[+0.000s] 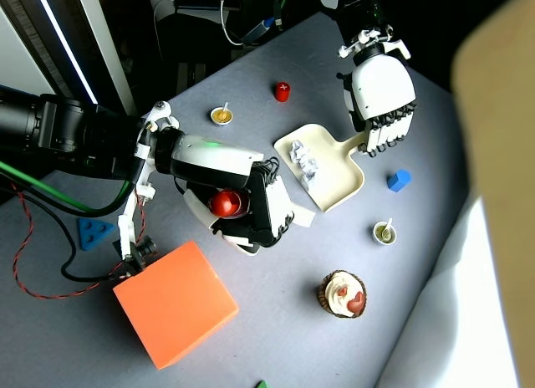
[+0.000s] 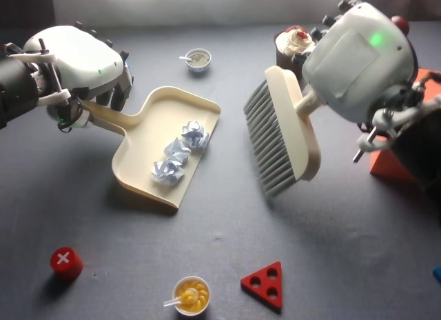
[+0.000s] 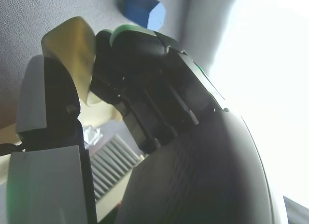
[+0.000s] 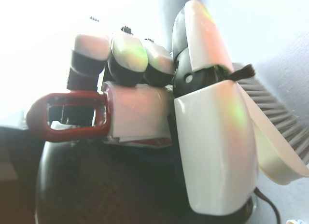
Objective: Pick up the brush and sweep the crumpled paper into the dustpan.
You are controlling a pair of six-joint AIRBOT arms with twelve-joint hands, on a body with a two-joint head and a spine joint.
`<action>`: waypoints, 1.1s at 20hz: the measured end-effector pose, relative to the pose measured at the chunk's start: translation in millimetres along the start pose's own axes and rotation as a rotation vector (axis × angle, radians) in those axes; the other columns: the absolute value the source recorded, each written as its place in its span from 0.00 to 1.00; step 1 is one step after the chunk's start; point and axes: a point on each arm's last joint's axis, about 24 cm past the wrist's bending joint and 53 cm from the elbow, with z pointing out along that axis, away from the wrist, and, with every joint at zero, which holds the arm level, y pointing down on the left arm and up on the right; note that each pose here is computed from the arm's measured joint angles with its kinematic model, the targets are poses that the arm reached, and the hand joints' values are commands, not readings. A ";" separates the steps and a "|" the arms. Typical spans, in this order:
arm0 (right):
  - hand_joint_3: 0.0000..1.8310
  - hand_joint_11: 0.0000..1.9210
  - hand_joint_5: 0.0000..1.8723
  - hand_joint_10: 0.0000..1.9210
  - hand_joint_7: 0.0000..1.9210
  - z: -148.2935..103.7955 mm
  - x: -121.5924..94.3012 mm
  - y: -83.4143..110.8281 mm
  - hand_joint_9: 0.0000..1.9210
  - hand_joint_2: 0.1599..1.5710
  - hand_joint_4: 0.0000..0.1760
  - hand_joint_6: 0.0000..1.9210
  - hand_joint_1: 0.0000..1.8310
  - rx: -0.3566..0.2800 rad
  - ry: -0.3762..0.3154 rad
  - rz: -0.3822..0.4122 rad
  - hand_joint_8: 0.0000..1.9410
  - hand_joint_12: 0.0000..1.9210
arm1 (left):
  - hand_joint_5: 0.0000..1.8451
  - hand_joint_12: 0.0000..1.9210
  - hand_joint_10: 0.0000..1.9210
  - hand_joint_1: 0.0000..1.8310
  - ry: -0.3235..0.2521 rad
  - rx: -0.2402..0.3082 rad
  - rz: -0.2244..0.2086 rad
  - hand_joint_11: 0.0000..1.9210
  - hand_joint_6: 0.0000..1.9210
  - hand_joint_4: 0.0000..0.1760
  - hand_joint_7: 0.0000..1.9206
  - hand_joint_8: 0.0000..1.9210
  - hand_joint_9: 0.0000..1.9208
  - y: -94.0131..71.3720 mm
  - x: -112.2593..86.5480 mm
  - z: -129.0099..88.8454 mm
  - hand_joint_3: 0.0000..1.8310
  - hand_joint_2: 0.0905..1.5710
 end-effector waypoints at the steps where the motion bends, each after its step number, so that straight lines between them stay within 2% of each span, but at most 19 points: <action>1: 0.00 0.66 0.62 1.00 0.69 2.0 -2.6 -1.2 0.70 0.72 0.46 1.00 0.82 -0.005 -0.001 -0.002 1.00 1.00 | 0.56 0.78 0.44 0.82 0.000 0.000 0.000 0.45 0.41 0.00 0.59 0.26 0.57 0.0 0.0 0.0 0.00 0.65; 2: 0.00 0.66 0.62 1.00 0.68 3.6 -5.1 -2.6 0.69 0.72 0.46 1.00 0.82 -0.011 0.000 -0.011 1.00 1.00 | 0.55 0.53 0.50 0.77 0.000 0.000 0.000 0.46 0.45 0.00 0.60 0.28 0.57 0.0 0.1 0.0 0.00 0.65; 3: 0.00 0.66 0.62 1.00 0.68 3.9 -5.7 -2.4 0.69 0.72 0.46 1.00 0.82 -0.017 0.002 -0.014 1.00 1.00 | 0.55 0.72 0.44 0.81 0.000 0.000 0.000 0.45 0.42 0.00 0.60 0.25 0.58 0.0 0.1 0.0 0.00 0.65; 4: 0.00 0.65 0.62 1.00 0.68 4.7 -5.8 -1.3 0.69 0.72 0.46 1.00 0.82 -0.026 0.008 -0.019 1.00 1.00 | 0.55 0.76 0.44 0.82 0.000 0.000 0.000 0.45 0.41 0.00 0.59 0.28 0.57 0.0 0.1 0.0 0.00 0.65; 5: 0.00 0.65 0.62 1.00 0.69 5.2 -7.2 0.0 0.70 0.72 0.45 1.00 0.82 -0.032 0.007 -0.022 1.00 1.00 | 0.55 0.77 0.44 0.82 0.000 0.000 0.000 0.45 0.41 0.00 0.59 0.29 0.56 0.0 0.0 0.0 0.00 0.65; 6: 0.00 0.65 0.62 1.00 0.69 5.2 -7.4 2.2 0.70 0.72 0.45 1.00 0.82 -0.040 0.012 -0.022 1.00 1.00 | 0.58 0.53 0.50 0.77 0.000 0.000 0.000 0.46 0.41 0.00 0.59 0.30 0.56 0.0 0.1 0.0 0.00 0.65; 7: 0.00 0.66 0.62 1.00 0.68 5.3 -8.5 3.4 0.69 0.72 0.45 1.00 0.83 -0.044 0.012 -0.024 1.00 1.00 | 0.58 0.73 0.45 0.81 0.000 0.000 0.000 0.45 0.39 0.00 0.59 0.29 0.56 0.0 0.0 0.0 0.00 0.65; 10: 0.00 0.66 0.62 1.00 0.67 4.2 -9.7 8.4 0.69 0.72 0.45 1.00 0.83 -0.060 0.013 -0.027 1.00 1.00 | 0.57 0.76 0.44 0.82 0.002 -0.001 -0.002 0.45 0.39 0.00 0.59 0.29 0.56 0.4 0.9 -0.1 0.00 0.65; 11: 0.00 0.66 0.62 1.00 0.68 3.8 -8.8 9.5 0.69 0.72 0.45 1.00 0.82 -0.061 0.019 -0.023 1.00 1.00 | 0.57 0.53 0.51 0.77 0.002 -0.001 -0.002 0.46 0.43 0.00 0.59 0.30 0.55 0.4 1.1 -0.1 0.00 0.65; 12: 0.00 0.66 0.62 1.00 0.68 3.7 -7.2 9.3 0.70 0.72 0.45 1.00 0.81 -0.060 0.026 -0.023 1.00 1.00 | 0.56 0.72 0.45 0.81 0.002 -0.001 -0.003 0.45 0.42 0.00 0.59 0.27 0.57 0.4 1.1 -0.1 0.00 0.65; 13: 0.00 0.65 0.61 1.00 0.69 3.7 -4.4 7.6 0.70 0.72 0.44 1.00 0.81 -0.053 0.038 -0.021 1.00 1.00 | 0.56 0.76 0.44 0.82 0.002 0.000 -0.002 0.45 0.41 0.00 0.60 0.25 0.57 0.3 0.9 -0.1 0.00 0.65; 14: 0.00 0.66 0.61 1.00 0.69 3.6 1.7 3.6 0.69 0.72 0.44 1.00 0.81 -0.037 0.064 -0.016 1.00 1.00 | 0.55 0.53 0.51 0.77 0.003 0.000 -0.003 0.45 0.45 0.00 0.59 0.28 0.56 -0.1 1.4 -0.2 0.00 0.65; 15: 0.00 0.66 0.62 1.00 0.68 3.4 5.4 1.3 0.69 0.72 0.44 1.00 0.82 -0.027 0.079 -0.006 1.00 1.00 | 0.55 0.37 0.54 0.76 0.004 0.001 -0.003 0.51 0.46 0.00 0.59 0.29 0.55 -0.7 1.9 -0.3 0.00 0.65; 17: 0.00 0.66 0.62 1.00 0.68 4.0 11.3 -1.0 0.69 0.72 0.44 1.00 0.82 -0.010 0.106 0.007 1.00 1.00 | 0.56 0.32 0.53 0.76 0.004 0.002 -0.003 0.53 0.45 0.00 0.60 0.28 0.56 -0.8 1.9 -0.3 0.00 0.65; 19: 0.00 0.66 0.62 1.00 0.68 6.8 11.8 2.3 0.69 0.71 0.44 1.00 0.83 -0.002 0.117 0.031 1.00 1.00 | 0.55 0.33 0.53 0.76 0.004 0.001 -0.004 0.52 0.46 0.00 0.58 0.32 0.55 -0.7 1.9 -0.3 0.00 0.65; 20: 0.00 0.66 0.62 1.00 0.68 8.8 10.1 5.8 0.69 0.72 0.43 1.00 0.83 -0.005 0.112 0.035 1.00 1.00 | 0.54 0.68 0.47 0.81 0.004 0.001 -0.005 0.47 0.44 0.00 0.59 0.29 0.55 -0.7 1.9 -0.3 0.00 0.65; 21: 0.00 0.67 0.62 1.00 0.68 11.1 8.0 9.1 0.69 0.72 0.43 1.00 0.83 -0.006 0.110 0.045 1.00 1.00 | 0.54 0.76 0.45 0.81 0.004 0.002 -0.005 0.45 0.43 0.00 0.59 0.28 0.56 -0.9 2.0 -0.2 0.00 0.65; 22: 0.00 0.68 0.63 1.00 0.69 12.7 6.0 12.4 0.70 0.72 0.42 1.00 0.83 -0.007 0.109 0.057 1.00 1.00 | 0.54 0.77 0.44 0.82 0.004 0.001 -0.005 0.45 0.44 0.00 0.59 0.28 0.56 -0.7 1.9 -0.3 0.00 0.65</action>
